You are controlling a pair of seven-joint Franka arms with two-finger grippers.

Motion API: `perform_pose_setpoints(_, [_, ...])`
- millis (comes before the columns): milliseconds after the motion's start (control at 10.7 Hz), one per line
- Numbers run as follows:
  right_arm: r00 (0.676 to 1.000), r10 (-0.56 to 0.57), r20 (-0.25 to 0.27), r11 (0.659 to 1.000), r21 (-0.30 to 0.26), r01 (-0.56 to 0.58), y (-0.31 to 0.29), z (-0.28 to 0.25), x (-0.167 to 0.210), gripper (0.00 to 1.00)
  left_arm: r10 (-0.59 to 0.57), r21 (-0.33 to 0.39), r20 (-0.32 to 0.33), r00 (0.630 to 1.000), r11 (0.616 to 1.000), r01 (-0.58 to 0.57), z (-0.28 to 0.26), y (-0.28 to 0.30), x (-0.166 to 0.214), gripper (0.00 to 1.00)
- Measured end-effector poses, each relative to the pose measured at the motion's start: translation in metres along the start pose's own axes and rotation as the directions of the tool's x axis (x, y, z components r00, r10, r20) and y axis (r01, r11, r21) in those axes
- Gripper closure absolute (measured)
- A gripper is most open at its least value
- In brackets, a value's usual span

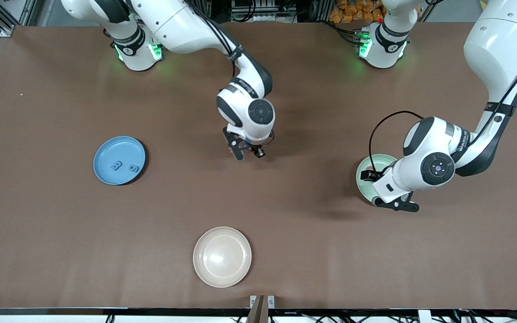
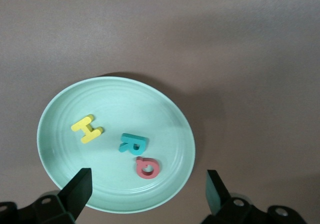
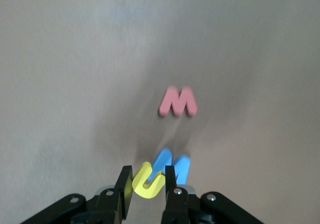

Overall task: Sort upper and lower case letters into plates
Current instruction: 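Carry the yellow u to the blue plate while the left gripper returns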

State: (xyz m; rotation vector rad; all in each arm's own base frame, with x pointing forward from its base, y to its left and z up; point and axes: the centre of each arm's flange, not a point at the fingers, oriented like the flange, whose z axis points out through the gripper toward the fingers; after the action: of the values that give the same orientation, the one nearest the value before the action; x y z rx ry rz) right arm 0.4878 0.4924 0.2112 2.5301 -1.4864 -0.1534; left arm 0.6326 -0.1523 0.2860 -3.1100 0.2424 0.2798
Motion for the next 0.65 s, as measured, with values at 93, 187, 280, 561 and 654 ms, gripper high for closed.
perform_pose_setpoints(93, [0.999, -0.036, 0.025, 0.998, -0.046, 0.037, -0.003, -0.01, 0.026, 0.7, -0.013, 0.003, -0.012, 1.0, 1.0, 0.013, -0.008, 0.014, 0.001, 0.0])
perform_pose_setpoints(187, [0.996, -0.081, 0.043, 0.991, -0.099, 0.085, -0.002, -0.018, 0.058, 0.7, -0.035, 0.01, -0.017, 0.999, 0.999, 0.035, -0.017, 0.03, 0.001, 0.0])
perform_pose_setpoints(280, [0.989, -0.131, 0.065, 0.978, -0.155, 0.14, 0.001, -0.021, 0.091, 0.7, -0.055, 0.013, -0.02, 0.998, 0.998, 0.055, -0.024, 0.048, -0.001, 0.0])
perform_pose_setpoints(561, [0.944, -0.257, 0.207, 0.901, -0.301, 0.312, 0.022, -0.016, 0.224, 0.7, -0.021, -0.005, -0.02, 1.0, 1.0, 0.02, -0.044, 0.128, -0.025, 0.0])
perform_pose_setpoints(654, [0.922, -0.286, 0.261, 0.878, -0.313, 0.361, 0.034, -0.015, 0.281, 0.7, 0.044, -0.016, -0.021, 0.999, 0.999, -0.045, -0.053, 0.161, -0.04, 0.0])
